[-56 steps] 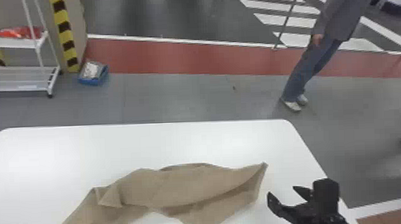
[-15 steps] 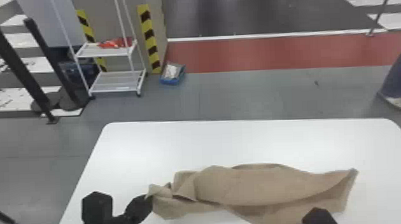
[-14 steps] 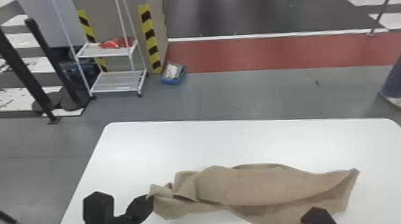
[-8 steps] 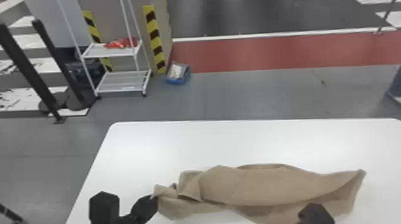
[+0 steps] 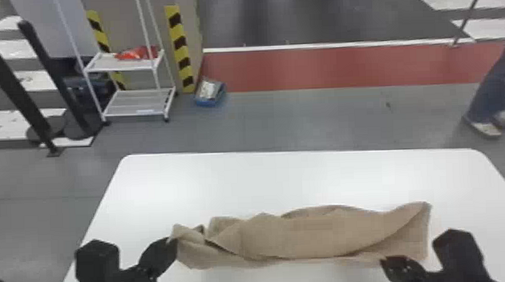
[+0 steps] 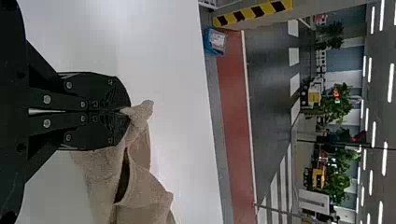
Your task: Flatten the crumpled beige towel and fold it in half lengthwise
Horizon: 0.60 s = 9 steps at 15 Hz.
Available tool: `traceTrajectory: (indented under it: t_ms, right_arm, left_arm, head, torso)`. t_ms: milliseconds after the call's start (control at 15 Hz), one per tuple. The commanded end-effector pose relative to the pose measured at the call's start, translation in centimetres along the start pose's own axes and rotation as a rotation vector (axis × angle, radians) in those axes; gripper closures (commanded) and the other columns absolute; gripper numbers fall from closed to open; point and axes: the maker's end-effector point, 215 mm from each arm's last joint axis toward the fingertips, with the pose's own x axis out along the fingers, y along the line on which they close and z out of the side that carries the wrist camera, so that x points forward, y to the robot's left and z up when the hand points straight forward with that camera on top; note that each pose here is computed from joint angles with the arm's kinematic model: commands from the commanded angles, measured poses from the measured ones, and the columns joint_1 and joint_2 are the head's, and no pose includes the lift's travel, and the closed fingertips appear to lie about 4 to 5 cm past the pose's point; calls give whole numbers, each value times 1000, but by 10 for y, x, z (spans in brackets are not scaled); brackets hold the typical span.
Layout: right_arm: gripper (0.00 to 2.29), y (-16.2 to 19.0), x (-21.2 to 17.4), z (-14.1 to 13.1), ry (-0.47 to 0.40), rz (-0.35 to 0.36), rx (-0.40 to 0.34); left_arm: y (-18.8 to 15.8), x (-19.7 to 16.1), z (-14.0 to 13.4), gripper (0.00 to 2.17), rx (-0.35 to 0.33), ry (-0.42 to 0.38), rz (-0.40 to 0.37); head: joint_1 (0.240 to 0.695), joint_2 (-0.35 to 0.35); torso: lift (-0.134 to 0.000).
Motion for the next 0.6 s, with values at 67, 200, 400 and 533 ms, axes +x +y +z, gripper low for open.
traceTrajectory:
  t_ms: [67,200,400,533]
  right_arm:
    - [1953,-78,-55,26,-114,-70,181]
    - [1953,-125,-85,32,-170,-136,284]
    - [1953,-178,-116,38,-207,-205,392]
    - [1953,-204,-137,40,-241,-236,452]
  left_arm:
    - [-1,-14,33,1416,13,-55,3]
    - [-1,-18,46,1416,18,-65,5]
    - [8,-24,61,1416,24,-83,21]
    - [13,-29,71,1420,16,-93,26]
  head:
    - [695,-13]
    - [695,-99]
    - [695,-185]
    - [695,-236]
  torso:
    - [0]
    - [0]
    - [0]
    - [0]
